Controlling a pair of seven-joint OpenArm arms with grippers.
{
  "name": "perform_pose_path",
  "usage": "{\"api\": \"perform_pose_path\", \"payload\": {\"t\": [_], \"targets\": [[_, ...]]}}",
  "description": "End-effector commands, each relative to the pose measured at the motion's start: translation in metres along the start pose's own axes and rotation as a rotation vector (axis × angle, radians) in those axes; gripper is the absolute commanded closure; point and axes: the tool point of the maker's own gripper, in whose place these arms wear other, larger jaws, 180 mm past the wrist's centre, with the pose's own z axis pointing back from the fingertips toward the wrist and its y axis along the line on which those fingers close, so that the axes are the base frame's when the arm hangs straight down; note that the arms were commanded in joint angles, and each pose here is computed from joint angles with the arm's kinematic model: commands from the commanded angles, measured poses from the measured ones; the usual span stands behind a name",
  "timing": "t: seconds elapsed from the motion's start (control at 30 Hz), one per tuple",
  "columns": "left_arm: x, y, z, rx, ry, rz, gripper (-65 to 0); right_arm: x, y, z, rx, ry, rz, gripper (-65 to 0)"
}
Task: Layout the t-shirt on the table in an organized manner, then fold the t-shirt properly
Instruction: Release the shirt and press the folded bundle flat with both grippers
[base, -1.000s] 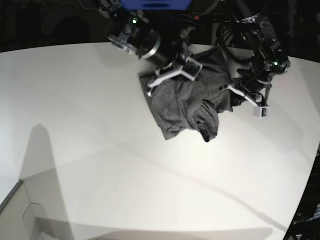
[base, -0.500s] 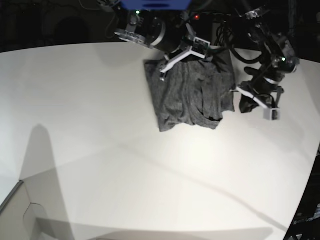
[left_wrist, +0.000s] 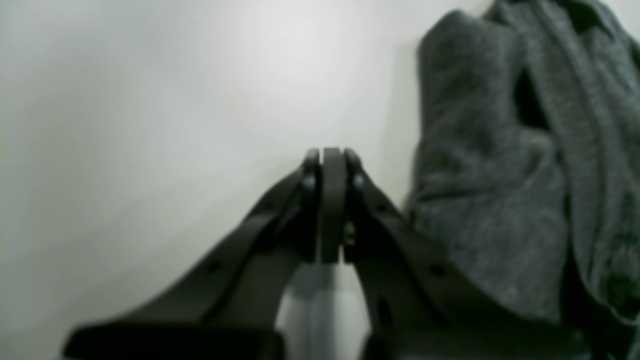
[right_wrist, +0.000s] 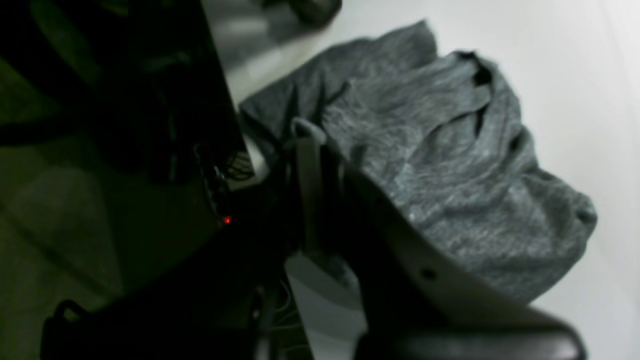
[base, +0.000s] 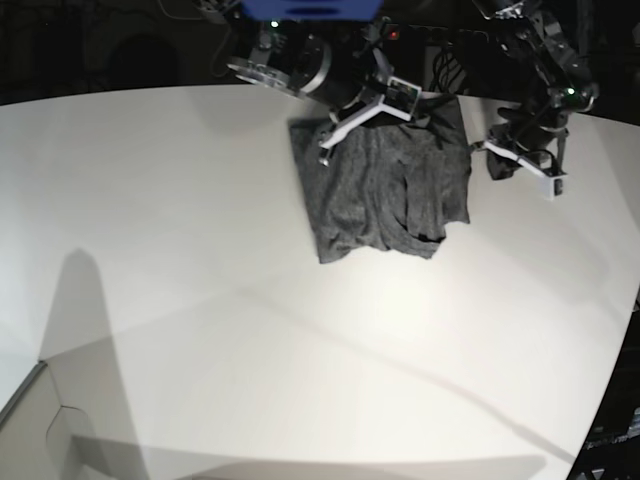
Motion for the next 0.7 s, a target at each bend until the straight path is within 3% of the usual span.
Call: {"api": "perform_pose_path", "payload": {"t": [0.0, 0.23, 0.4, 0.6, 0.67], "targets": [[0.005, -0.011, -0.004, -0.034, -0.012, -0.019, -1.3, 0.025, 0.002, 0.003, -0.006, -0.08, -0.016, 0.0], [0.001, -0.033, -0.016, -0.095, 0.015, -0.045, -1.3, 0.042, 0.015, -0.002, 0.024, -0.119, -0.028, 0.0], [0.006, -0.034, -0.015, -0.095, 0.005, -0.055, -1.3, 0.027, 0.042, -0.023, 0.109, -0.066, -0.032, 0.0], [0.013, -0.022, -0.009, -0.075, -0.003, -0.083, -1.3, 0.014, 0.046, -0.034, 0.133, -0.025, -0.034, -0.1], [0.02, -0.017, -0.005, -0.087, -0.024, -0.076, -1.3, 0.014, 0.046, -0.035, 0.133, -0.025, -0.032, -4.9]]}}
